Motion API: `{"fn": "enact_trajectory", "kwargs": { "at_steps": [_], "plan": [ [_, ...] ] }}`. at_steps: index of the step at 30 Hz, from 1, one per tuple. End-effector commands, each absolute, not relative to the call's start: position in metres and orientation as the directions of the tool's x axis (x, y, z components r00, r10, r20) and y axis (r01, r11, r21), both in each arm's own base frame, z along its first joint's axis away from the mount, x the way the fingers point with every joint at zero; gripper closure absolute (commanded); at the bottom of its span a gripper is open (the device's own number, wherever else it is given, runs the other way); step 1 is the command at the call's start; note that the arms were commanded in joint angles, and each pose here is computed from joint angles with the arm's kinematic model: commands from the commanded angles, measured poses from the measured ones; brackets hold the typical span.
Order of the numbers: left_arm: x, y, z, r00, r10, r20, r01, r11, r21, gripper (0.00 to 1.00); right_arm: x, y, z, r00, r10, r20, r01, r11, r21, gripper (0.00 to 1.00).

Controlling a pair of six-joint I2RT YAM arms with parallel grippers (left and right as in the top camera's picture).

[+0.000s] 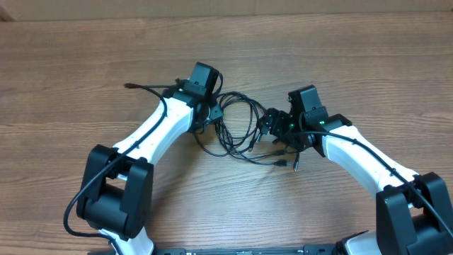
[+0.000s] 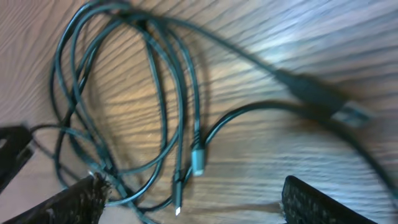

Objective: Untangle cables

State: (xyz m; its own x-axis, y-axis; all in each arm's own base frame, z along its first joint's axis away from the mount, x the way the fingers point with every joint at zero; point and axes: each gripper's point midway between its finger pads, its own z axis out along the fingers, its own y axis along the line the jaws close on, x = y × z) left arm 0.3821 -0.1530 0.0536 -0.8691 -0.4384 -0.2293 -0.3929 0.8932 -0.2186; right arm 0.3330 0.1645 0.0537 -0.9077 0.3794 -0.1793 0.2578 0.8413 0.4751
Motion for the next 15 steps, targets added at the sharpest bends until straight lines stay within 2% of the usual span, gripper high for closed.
{"fn": "enact_trajectory", "kwargs": {
  "at_steps": [1,8,15],
  "plan": [
    [0.396,-0.158,0.075,-0.846,-0.503,-0.177,-0.442,0.847,-0.295,0.53,0.346,0.147,0.060,-0.870,0.405,-0.281,0.274,0.871,0.408,0.12],
    [0.390,-0.149,0.063,-0.840,-0.513,-0.179,-0.469,0.851,-0.237,0.52,0.353,0.141,0.060,-0.851,0.416,-0.321,0.283,0.878,0.387,0.12],
    [0.394,-0.163,0.035,-0.823,-0.557,-0.115,-0.511,0.813,-0.280,0.53,0.353,0.141,0.049,-0.859,0.413,-0.304,0.292,0.881,0.372,0.12]
  ]
}}
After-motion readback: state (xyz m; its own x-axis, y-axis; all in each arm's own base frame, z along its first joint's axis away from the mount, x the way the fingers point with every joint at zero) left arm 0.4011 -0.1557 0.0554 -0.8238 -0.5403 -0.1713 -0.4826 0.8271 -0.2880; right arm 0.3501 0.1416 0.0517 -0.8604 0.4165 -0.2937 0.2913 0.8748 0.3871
